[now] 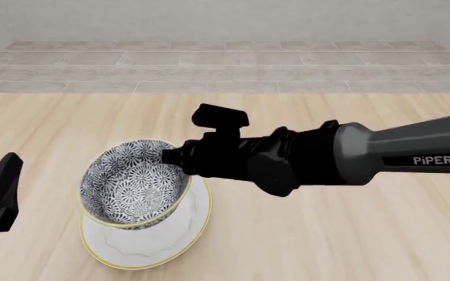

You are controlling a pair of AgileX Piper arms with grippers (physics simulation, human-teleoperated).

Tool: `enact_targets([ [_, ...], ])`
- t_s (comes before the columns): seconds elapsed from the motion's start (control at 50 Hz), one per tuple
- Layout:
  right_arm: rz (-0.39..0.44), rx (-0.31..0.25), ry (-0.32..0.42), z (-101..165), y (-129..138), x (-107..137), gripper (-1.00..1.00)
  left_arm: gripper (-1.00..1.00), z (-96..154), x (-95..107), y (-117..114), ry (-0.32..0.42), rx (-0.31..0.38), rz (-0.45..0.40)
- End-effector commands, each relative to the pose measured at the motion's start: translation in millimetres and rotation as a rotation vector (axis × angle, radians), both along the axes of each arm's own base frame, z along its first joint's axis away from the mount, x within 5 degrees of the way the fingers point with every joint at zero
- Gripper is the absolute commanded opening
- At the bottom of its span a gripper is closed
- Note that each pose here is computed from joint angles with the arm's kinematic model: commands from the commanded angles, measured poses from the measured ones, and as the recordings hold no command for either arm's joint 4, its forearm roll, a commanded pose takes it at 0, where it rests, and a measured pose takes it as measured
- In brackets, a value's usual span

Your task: Put the bowl on the plate.

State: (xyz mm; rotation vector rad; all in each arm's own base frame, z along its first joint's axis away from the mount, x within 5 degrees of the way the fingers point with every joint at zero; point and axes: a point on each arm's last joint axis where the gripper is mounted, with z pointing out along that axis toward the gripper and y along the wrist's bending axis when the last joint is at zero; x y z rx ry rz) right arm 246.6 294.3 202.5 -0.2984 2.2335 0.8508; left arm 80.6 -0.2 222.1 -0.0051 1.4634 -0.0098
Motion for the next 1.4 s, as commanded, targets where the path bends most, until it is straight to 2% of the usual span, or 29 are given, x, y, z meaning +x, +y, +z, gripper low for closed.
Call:
enact_targets([
  [0.02,-0.034,0.008,0.015,-1,-1,10,-1.00,1.00,0,3,0,0.005,0.001,-0.003],
  [0.56,-0.039,-0.018,0.050,-22,2,11,-1.00,1.00,0,4,0,0.004,0.001,-0.002],
  [1.4,-0.050,0.003,0.072,-36,2,7,-1.00,1.00,0,7,0,0.001,0.006,-0.003],
])
